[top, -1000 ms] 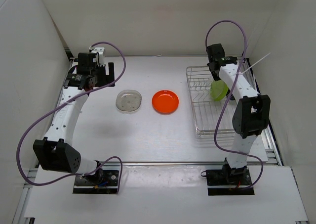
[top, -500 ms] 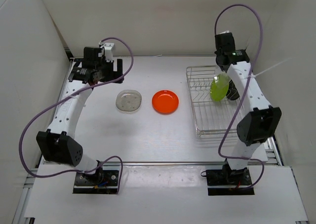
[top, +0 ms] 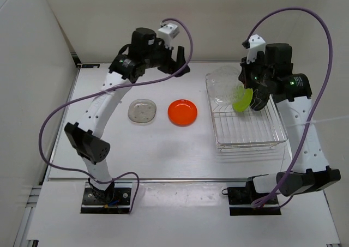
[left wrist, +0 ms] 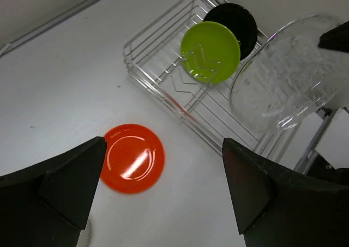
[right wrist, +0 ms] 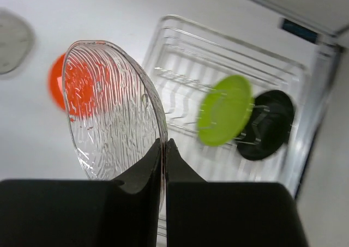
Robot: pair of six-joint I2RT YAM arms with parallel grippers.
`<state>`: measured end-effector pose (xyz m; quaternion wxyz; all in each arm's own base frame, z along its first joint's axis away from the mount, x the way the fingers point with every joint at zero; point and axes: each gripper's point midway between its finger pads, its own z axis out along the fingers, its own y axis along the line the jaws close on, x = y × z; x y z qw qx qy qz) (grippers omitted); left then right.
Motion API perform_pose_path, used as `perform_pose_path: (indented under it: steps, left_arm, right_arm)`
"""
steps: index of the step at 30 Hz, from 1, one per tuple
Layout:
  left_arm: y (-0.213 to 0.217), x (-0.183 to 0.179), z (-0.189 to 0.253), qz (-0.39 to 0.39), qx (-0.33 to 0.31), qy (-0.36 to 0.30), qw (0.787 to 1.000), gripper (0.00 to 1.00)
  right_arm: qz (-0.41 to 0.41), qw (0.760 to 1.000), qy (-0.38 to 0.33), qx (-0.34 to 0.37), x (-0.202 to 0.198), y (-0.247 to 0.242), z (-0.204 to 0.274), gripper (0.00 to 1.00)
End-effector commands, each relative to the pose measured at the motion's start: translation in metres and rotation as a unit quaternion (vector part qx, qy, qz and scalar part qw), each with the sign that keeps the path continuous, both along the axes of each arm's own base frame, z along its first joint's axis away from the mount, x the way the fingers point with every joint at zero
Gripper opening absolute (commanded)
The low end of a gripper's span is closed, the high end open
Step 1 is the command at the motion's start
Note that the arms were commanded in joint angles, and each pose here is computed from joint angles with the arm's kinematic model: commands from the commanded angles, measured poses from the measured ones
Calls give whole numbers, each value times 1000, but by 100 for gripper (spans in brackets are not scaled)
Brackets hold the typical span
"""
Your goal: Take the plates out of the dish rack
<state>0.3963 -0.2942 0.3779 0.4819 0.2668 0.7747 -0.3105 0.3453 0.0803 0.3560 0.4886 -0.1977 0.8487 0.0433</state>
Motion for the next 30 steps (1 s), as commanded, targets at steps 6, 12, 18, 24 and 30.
perform_pose_path:
  steps: [6, 12, 18, 24, 30]
  left_arm:
    - [-68, -18, -22, -53, -11, 48, 997, 96]
    - [-82, -28, -32, -67, -7, 60, 996, 93]
    - [-76, -27, -28, -56, -4, 48, 997, 66]
    - [-76, -26, -28, -50, -6, 51, 997, 24]
    - [-80, -24, -31, -47, -3, 49, 998, 11]
  right_arm:
    - [155, 982, 28, 106, -22, 62, 3, 0]
    - [157, 979, 25, 126, -20, 68, 7, 0]
    - [150, 980, 26, 127, -17, 67, 7, 0]
    - [164, 976, 35, 140, -22, 73, 5, 0]
    - [183, 970, 49, 152, -31, 79, 1, 4]
